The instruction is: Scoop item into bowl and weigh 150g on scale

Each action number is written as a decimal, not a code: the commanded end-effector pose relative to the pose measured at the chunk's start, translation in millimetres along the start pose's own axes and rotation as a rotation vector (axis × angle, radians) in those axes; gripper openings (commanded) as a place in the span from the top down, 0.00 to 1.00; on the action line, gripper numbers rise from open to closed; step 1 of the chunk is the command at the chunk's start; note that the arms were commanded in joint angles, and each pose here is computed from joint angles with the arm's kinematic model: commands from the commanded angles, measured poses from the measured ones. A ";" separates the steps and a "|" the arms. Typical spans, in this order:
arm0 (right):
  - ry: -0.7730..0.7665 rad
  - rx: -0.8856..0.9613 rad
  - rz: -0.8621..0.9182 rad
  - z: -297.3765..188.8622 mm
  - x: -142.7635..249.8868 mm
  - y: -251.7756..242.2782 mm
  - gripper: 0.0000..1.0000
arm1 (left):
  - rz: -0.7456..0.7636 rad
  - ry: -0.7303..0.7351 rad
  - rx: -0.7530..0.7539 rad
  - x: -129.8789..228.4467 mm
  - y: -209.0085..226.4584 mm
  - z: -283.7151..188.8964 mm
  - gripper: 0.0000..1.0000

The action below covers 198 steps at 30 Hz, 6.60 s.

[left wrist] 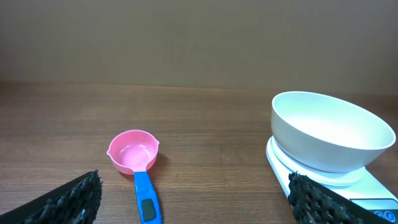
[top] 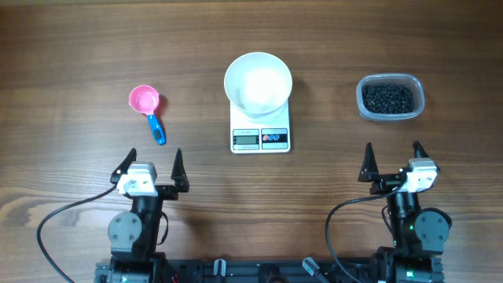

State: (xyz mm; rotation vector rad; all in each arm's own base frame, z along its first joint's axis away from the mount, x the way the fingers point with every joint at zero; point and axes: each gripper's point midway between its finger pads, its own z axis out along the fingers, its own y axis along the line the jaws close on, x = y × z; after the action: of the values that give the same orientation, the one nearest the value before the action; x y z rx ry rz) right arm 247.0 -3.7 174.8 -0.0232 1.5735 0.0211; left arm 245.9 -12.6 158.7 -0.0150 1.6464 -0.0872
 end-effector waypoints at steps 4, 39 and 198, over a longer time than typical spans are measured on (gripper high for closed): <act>-0.011 -0.019 0.003 -0.5 -2.2 3.7 0.00 | -0.014 -0.006 -0.006 0.7 1.5 0.2 0.00; -0.011 -0.019 0.003 -0.5 -2.2 3.7 0.00 | -0.078 0.233 0.465 -178.7 -91.7 -20.9 0.00; -0.011 -0.019 0.003 -0.5 -2.2 3.6 0.00 | -0.515 0.986 -0.377 -60.7 34.5 131.9 0.00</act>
State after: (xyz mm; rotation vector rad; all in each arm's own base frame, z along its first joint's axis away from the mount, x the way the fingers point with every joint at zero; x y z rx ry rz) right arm 247.0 -3.7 174.5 -0.0232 1.5743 0.0212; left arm 384.5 -12.2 209.6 -0.7481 2.6019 -0.2630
